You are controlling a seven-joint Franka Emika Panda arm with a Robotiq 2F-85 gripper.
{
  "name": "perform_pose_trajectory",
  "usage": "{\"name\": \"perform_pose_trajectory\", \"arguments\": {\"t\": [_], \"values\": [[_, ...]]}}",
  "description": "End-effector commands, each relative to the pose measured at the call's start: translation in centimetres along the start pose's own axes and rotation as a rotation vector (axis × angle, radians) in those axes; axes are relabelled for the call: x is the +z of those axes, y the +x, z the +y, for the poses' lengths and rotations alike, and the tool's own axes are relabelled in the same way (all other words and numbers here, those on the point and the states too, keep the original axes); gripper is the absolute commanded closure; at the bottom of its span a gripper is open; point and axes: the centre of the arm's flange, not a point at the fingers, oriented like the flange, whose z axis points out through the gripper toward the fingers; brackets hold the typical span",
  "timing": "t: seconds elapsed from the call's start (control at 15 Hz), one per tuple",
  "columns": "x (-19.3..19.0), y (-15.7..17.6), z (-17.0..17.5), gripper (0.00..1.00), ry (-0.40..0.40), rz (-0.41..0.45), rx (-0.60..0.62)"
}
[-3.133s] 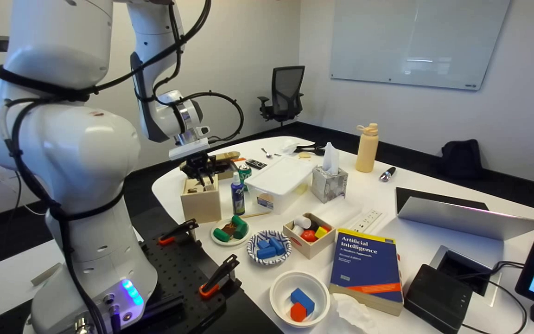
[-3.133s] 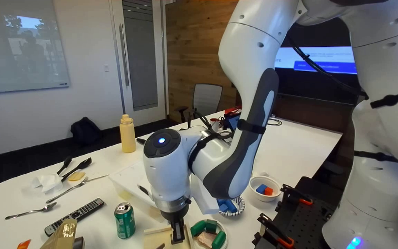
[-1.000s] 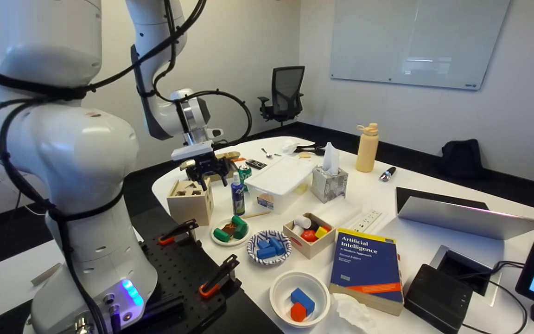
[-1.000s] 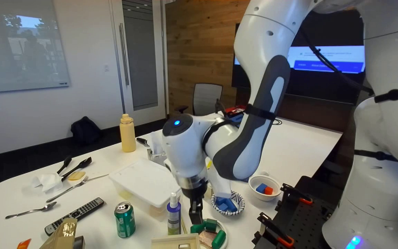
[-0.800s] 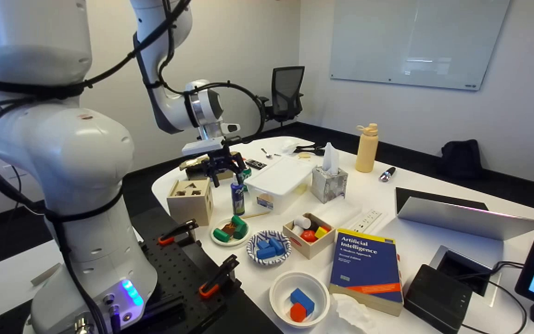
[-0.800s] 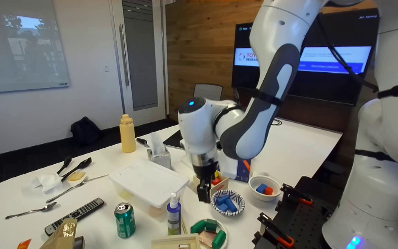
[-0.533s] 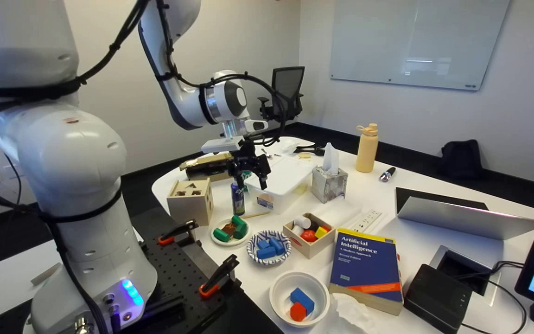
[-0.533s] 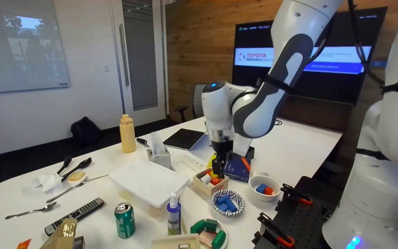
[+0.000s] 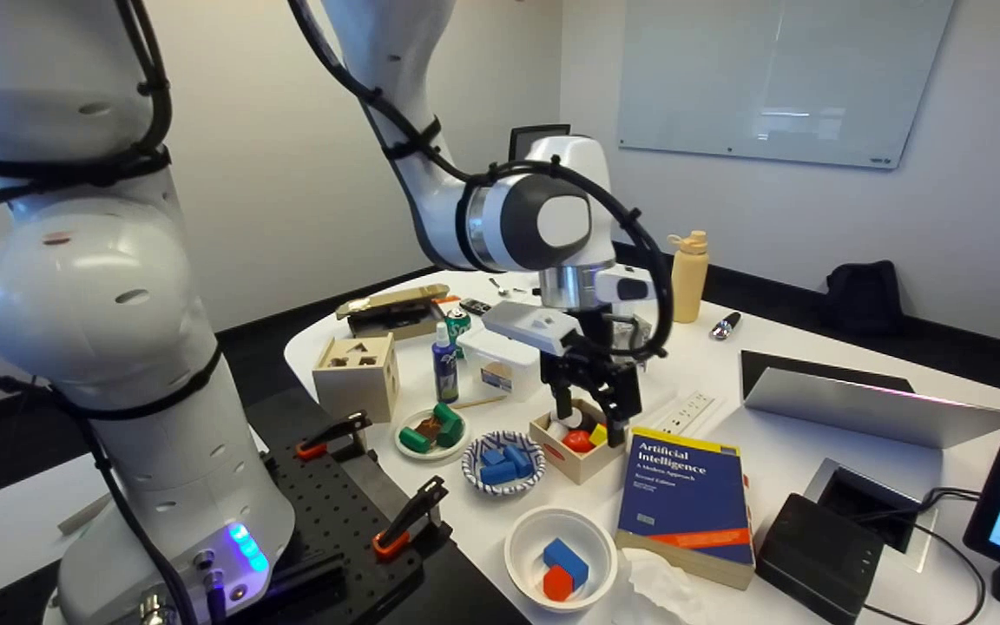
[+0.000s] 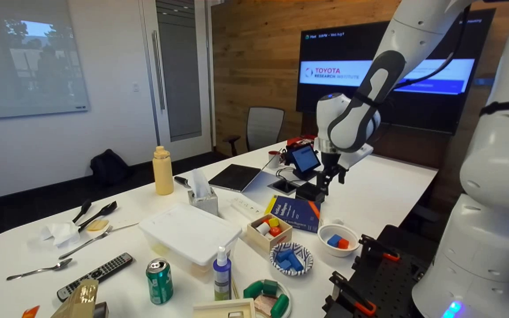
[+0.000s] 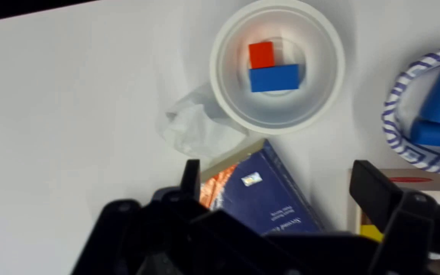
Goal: Put three blocks inside the cube-shaped object
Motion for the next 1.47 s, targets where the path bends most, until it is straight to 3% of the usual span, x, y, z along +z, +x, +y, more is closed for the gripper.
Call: {"name": "perform_pose_trajectory", "arguments": {"t": [0.0, 0.27, 0.33, 0.8, 1.13, 1.4], "values": [[4.9, 3.1, 8.1, 0.00, 0.034, -0.064, -0.014], [7.0, 1.2, 9.2, 0.00, 0.102, -0.128, -0.098], [6.6, 0.5, 9.2, 0.00, 0.080, -0.101, -0.058], [7.4, 0.7, 8.5, 0.00, 0.089, -0.117, -0.086], [6.4, 1.0, 5.3, 0.00, 0.104, -0.102, -0.090], [7.7, 0.3, 1.9, 0.00, 0.097, -0.157, -0.089]]}}
